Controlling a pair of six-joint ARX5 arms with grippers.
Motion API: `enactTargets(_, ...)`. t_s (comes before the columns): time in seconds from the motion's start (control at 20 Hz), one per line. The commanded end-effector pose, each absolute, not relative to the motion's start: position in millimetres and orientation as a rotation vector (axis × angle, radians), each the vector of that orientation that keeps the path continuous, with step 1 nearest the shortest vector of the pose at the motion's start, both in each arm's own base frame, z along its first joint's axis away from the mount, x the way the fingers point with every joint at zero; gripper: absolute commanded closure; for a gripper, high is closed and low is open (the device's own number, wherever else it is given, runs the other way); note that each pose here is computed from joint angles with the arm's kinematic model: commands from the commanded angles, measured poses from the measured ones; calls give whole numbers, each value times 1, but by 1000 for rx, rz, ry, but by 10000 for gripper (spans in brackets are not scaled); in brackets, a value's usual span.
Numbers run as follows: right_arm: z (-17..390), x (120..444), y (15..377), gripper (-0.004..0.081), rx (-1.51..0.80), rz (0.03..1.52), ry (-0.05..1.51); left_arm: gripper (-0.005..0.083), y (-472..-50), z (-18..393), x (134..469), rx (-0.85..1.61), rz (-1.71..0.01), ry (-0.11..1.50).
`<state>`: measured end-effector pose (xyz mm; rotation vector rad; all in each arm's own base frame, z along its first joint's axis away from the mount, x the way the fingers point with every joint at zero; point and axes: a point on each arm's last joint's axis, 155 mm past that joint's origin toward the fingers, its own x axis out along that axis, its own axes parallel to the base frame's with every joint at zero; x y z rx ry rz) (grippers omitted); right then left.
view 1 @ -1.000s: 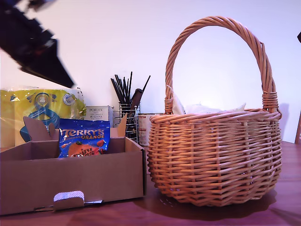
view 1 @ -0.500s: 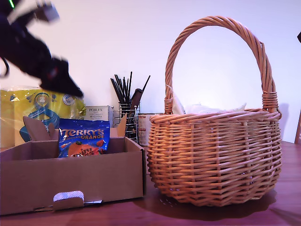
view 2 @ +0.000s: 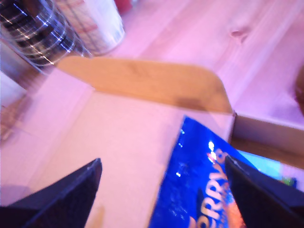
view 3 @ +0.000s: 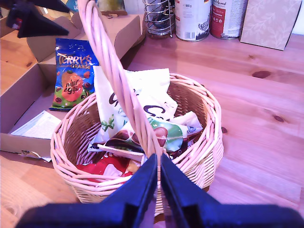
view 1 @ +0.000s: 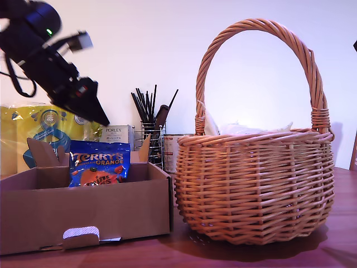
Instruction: Move the bags of Easter eggs from the cardboard box on the left into the woven basket on the right side.
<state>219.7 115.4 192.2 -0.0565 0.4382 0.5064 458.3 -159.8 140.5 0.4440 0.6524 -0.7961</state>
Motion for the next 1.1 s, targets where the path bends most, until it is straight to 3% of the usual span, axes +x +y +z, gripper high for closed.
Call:
enactTargets(0.0, 199, 221, 116, 782, -48, 507, 426, 31, -159, 113, 453, 430, -826, 754)
enactTargets(0.5, 200, 221, 116, 782, -47, 507, 420, 31, -153, 77, 426, 435, -890, 976)
enactTargets(0.8, 200, 221, 116, 782, -46, 507, 419, 31, -180, 76, 382, 355, -1026, 1083)
enactTargets(1.05, 200, 221, 116, 782, -46, 507, 420, 31, -199, 73, 366, 358, -1031, 1140)
